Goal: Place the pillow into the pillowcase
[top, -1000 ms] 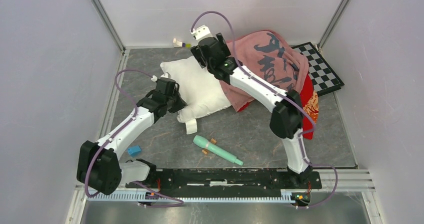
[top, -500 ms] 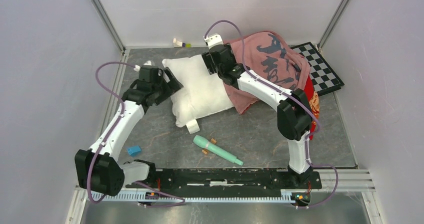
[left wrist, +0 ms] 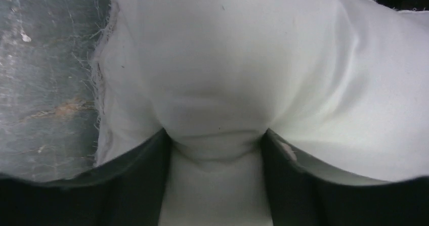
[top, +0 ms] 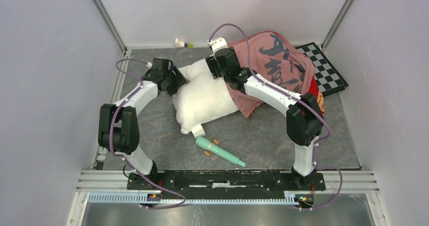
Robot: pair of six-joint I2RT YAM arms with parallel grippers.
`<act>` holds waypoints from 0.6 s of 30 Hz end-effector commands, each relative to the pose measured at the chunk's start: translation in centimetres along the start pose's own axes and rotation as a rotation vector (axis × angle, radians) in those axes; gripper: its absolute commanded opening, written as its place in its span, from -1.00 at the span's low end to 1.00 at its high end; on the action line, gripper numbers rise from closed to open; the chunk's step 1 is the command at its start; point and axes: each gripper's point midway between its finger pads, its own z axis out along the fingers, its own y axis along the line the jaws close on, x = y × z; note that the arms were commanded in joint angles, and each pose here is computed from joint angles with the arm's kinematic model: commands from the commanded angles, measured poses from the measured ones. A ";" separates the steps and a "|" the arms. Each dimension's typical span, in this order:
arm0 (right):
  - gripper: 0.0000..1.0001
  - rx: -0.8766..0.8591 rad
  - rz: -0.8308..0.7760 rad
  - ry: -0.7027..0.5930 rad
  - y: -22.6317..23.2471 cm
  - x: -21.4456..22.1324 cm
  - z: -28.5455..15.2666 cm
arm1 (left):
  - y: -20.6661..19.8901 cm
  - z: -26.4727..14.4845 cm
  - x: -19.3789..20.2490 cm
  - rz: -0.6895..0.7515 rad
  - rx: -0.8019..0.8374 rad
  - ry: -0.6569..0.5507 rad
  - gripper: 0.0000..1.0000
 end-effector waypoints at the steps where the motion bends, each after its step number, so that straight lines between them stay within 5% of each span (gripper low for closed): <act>1: 0.61 0.058 -0.053 0.023 -1.5 -2.3 -1.2 | 2.3 2.0 2.9 -0.060 -0.029 0.057 0.10; 4: 0.71 0.125 -0.068 -0.017 -2.6 -4.8 -0.8 | 3.8 2.5 4.2 -0.063 -0.059 0.077 -0.55; 8: 0.78 0.163 -0.085 -0.047 -2.3 -6.6 1.2 | 4.5 2.9 5.1 -0.063 -0.070 0.097 -0.88; 18: 0.84 0.180 -0.101 0.036 -3.0 -2.9 5.9 | 4.4 2.7 4.9 -0.051 -0.073 0.097 -0.95</act>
